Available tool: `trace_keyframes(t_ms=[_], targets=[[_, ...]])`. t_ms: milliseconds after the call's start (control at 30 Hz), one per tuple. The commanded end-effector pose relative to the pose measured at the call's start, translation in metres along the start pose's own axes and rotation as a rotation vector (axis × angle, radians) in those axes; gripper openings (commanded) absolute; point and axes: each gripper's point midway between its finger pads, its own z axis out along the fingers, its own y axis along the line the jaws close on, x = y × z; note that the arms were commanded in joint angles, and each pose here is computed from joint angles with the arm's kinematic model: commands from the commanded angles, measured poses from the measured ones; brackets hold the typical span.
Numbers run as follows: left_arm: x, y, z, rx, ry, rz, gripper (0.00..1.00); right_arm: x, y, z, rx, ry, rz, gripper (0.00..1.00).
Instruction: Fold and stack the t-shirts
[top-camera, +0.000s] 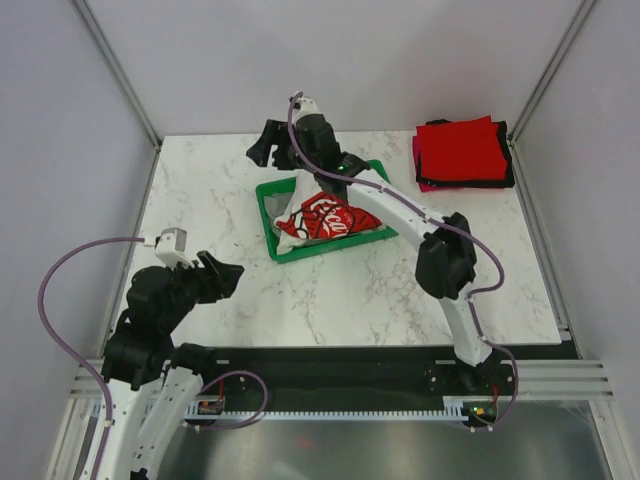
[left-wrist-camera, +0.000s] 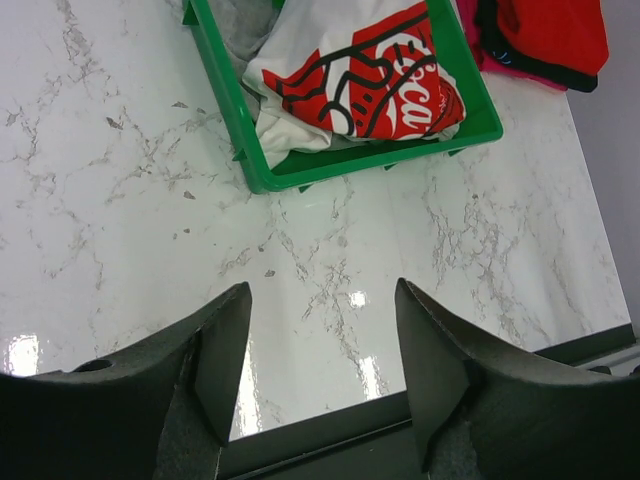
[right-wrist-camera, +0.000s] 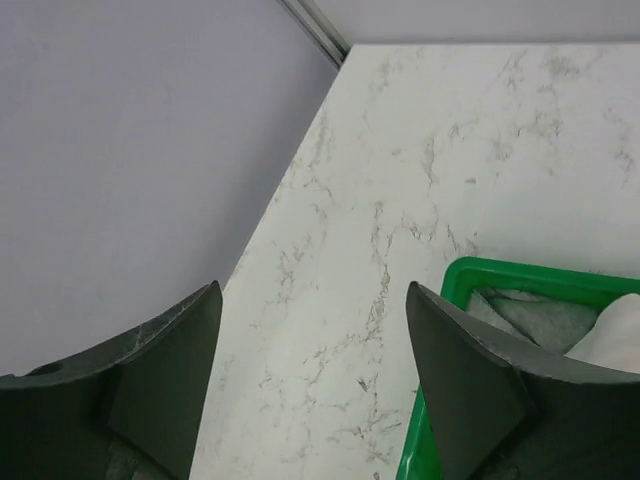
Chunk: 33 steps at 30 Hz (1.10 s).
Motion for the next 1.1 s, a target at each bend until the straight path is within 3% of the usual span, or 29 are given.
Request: trace_keyframes(t_ms=[0,300,500,667,833,933,967,1000,1033,1067], targets=[[-0.008,-0.008,0.001,0.036,-0.022,0.005,0.67,-0.051,0.018,-0.041,0.018,-0.126,-0.104,0.82],[-0.007,-0.008,0.001,0.04,-0.022,0.002,0.68,-0.007,-0.093,-0.07,0.502,0.05,-0.284,0.8],[-0.006,-0.007,0.002,0.034,-0.018,0.0,0.68,0.019,-0.14,-0.082,0.664,0.107,-0.299,0.74],[-0.007,-0.006,0.002,0.03,-0.023,-0.002,0.68,0.06,-0.179,-0.079,0.733,0.239,-0.302,0.67],[-0.008,-0.006,0.001,0.026,-0.028,-0.003,0.68,0.087,-0.193,-0.074,0.733,0.309,-0.292,0.52],[-0.009,-0.005,0.001,0.025,-0.033,-0.005,0.68,0.091,-0.193,-0.072,0.721,0.321,-0.292,0.31],[-0.009,-0.005,0.001,0.024,-0.031,-0.004,0.68,0.091,-0.194,-0.072,0.718,0.323,-0.291,0.15],[-0.009,-0.005,0.001,0.024,-0.031,-0.005,0.68,0.091,-0.192,-0.071,0.712,0.322,-0.29,0.07],[-0.008,-0.005,0.001,0.025,-0.033,-0.005,0.68,0.086,-0.188,-0.072,0.703,0.312,-0.289,0.0],[-0.009,-0.005,0.001,0.025,-0.035,-0.004,0.68,0.083,-0.185,-0.071,0.692,0.306,-0.289,0.0]])
